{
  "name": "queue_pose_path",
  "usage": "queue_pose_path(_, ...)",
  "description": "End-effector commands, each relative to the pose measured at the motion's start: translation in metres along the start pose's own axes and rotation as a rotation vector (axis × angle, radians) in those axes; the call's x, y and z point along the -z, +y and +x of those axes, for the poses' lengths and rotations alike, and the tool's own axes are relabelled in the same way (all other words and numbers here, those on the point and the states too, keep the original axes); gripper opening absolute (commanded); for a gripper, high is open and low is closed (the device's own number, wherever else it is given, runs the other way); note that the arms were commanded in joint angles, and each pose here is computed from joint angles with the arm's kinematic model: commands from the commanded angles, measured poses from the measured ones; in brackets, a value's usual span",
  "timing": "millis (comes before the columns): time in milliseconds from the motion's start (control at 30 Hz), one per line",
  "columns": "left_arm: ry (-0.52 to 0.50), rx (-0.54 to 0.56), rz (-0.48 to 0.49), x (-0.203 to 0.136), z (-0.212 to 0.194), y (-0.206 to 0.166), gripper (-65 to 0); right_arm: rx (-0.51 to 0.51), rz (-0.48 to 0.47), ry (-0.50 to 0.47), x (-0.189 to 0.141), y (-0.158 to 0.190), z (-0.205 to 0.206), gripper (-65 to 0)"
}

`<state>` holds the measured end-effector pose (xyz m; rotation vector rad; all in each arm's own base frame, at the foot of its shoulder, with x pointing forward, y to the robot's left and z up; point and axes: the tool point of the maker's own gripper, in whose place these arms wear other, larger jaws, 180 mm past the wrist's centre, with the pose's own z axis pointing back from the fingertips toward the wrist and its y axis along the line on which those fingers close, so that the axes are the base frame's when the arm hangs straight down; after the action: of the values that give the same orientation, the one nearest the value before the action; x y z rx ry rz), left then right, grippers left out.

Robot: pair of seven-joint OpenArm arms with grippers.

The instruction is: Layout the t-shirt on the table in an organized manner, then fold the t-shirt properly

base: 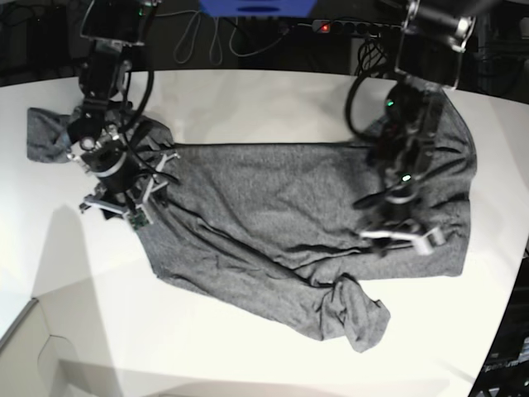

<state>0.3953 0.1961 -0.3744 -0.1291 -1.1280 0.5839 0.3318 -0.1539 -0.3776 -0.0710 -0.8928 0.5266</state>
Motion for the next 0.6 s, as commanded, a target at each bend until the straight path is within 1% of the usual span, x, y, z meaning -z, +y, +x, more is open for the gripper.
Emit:
queue_pose_path(0, -0.069, -0.002, 0.004, -0.001, 0.025, 0.006, -33.0, 0.005, -0.011, -0.031, 0.003, -0.008, 0.009, -42.3)
queue_pose_path(33, -0.063, -0.003, 0.040, -0.005, 0.021, 0.025, -33.0, 0.011, -0.001, -0.016, 0.007, -0.006, 0.005, -46.6)
queue_pose_path(133, -0.070, 0.003, 0.111, -0.015, 0.025, 0.065, -33.0, 0.016, 0.020, 0.043, 0.011, -0.003, -0.018, -62.7)
queue_pose_path(167, -0.075, 0.008, 0.124, -0.015, 0.028, 0.072, -33.0, 0.021, 0.032, 0.066, 0.011, 0.001, -0.028, -65.0)
queue_pose_path(300, -0.051, 0.024, 0.203, -0.016, 0.020, 0.108, -33.0, 0.032, 0.075, 0.148, 0.001, 0.022, -0.070, -65.0)
queue_pose_path(367, -0.042, 0.026, 0.231, -0.014, 0.018, 0.119, -33.0, 0.028, 0.087, 0.187, -0.007, 0.028, -0.089, -65.0)
queue_pose_path(467, -0.033, 0.032, 0.262, -0.007, 0.018, 0.129, -32.9, 0.019, 0.101, 0.230, -0.024, 0.039, -0.111, -65.0)
queue_pose_path(567, -0.041, 0.031, 0.265, -0.003, 0.024, 0.129, -32.9, -0.011, 0.094, 0.255, -0.044, 0.039, -0.124, -65.0)
